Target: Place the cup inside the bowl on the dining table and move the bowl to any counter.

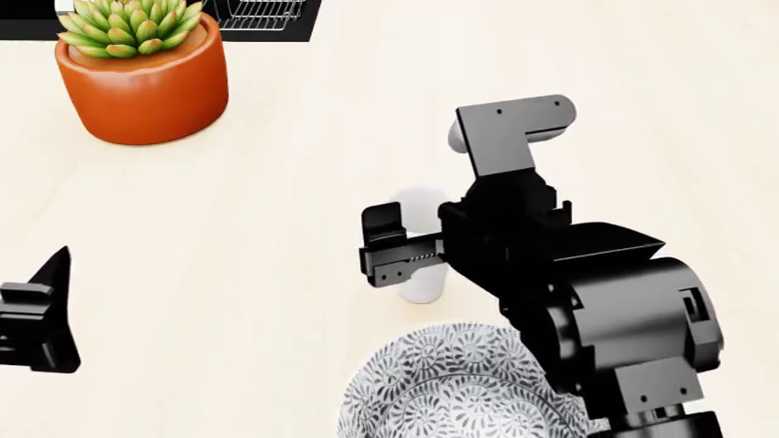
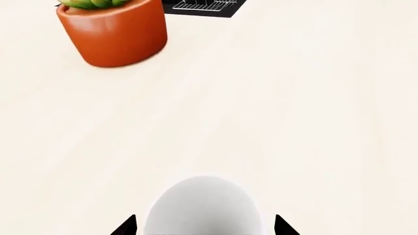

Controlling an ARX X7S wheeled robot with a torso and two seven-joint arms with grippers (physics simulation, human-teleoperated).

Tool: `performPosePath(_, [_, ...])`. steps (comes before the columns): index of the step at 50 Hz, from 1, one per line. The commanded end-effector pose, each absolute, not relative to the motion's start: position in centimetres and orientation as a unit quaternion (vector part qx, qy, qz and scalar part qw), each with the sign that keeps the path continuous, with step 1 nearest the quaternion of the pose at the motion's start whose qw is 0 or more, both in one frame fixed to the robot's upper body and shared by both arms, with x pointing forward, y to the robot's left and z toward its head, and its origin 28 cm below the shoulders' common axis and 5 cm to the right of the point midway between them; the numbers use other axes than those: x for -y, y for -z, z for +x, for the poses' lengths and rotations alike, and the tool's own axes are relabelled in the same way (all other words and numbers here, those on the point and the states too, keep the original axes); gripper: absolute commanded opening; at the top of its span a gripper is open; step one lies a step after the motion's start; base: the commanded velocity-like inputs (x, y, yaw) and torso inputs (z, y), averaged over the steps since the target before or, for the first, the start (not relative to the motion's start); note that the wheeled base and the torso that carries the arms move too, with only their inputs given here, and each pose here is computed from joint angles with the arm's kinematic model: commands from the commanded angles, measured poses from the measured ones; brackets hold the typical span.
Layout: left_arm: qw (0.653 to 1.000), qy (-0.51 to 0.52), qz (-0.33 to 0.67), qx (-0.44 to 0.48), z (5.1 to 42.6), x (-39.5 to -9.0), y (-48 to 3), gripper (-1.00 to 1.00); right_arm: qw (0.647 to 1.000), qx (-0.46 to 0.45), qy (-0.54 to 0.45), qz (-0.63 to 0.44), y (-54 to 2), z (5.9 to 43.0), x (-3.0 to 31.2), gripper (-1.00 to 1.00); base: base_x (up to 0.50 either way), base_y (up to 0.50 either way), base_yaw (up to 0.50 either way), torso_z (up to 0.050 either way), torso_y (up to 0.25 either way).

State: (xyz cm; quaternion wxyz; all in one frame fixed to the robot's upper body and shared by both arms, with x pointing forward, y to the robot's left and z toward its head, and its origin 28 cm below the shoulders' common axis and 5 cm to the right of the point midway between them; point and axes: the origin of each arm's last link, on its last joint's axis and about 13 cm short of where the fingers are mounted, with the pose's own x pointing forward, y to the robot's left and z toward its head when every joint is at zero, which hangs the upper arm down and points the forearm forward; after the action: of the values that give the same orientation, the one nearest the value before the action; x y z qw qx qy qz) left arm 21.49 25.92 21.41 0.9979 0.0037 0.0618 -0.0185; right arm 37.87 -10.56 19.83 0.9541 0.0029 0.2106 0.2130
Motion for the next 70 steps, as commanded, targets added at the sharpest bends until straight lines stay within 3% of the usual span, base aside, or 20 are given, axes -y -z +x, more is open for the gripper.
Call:
performPosePath(1, [0.998, 0.015, -0.003, -0.06, 21.5, -26.1, -21.4, 1.0, 0.951, -0.221, -0.217, -0.001, -19.6, 38.1, 10.4, 1.0, 0.0, 0.0, 0.0, 0.0, 0.0])
performPosePath(2, [0.998, 0.015, -0.003, -0.059, 21.6, -26.0, -21.4, 1.0, 0.949, -0.225, -0.221, -0.002, -19.4, 38.1, 10.3, -1.0, 0.0, 0.0, 0.0, 0.0, 0.0])
performPosePath(29, [0.998, 0.017, -0.005, -0.057, 21.8, -25.6, -21.4, 1.0, 0.96, -0.177, -0.217, -0.022, -22.7, 36.0, 11.0, -1.0, 0.0, 0.0, 0.0, 0.0, 0.0])
performPosePath(70, [0.998, 0.025, -0.001, -0.058, 22.4, -24.8, -21.3, 1.0, 0.962, -0.097, -0.253, -0.042, -29.8, 20.0, 15.6, -1.0, 0.0, 0.0, 0.0, 0.0, 0.0])
